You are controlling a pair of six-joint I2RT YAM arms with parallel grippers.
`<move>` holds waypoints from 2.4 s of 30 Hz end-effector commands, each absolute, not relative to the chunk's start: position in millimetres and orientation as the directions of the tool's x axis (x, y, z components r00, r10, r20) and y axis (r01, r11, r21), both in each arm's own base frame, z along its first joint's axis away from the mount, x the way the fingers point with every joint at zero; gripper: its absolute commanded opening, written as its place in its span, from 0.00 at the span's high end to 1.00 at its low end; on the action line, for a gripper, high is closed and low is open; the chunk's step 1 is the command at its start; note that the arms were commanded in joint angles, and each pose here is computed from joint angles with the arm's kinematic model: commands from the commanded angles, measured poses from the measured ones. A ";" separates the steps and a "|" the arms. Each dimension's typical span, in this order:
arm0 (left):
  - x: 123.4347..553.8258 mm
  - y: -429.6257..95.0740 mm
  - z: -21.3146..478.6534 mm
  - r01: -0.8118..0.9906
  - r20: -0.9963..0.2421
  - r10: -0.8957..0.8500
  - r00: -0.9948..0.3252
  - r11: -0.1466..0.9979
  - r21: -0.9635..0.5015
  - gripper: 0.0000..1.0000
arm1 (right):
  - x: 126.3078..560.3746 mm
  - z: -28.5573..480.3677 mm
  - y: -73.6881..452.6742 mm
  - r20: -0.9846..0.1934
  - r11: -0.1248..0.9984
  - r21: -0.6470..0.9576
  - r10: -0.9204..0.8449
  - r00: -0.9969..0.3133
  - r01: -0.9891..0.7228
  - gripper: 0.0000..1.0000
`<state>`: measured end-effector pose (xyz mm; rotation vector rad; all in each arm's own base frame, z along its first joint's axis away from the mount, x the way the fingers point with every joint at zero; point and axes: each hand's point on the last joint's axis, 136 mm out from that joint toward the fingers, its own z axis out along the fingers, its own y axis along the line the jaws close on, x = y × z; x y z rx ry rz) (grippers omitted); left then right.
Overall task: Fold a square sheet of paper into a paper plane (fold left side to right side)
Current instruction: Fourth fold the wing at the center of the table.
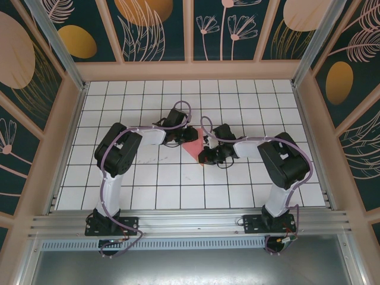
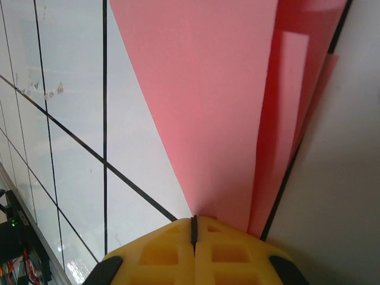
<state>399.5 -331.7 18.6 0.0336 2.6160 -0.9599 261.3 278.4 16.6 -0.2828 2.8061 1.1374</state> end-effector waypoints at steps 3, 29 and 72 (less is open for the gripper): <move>379.1 -303.0 -28.9 0.058 -0.235 -0.074 -0.969 0.860 -0.507 0.78 | 218.7 -3.1 257.0 -0.011 0.756 0.643 -0.157 -0.988 -0.127 0.97; 380.8 -306.3 -26.0 0.052 -0.232 -0.084 -0.969 0.849 -0.526 0.78 | 310.6 61.8 285.6 -0.253 0.662 0.715 -0.055 -0.966 -0.225 1.00; 365.6 -346.4 37.1 0.207 -0.300 -0.018 -0.954 0.686 -0.698 0.84 | 289.2 -22.5 243.6 -0.085 0.870 0.479 -0.089 -0.992 -0.119 1.00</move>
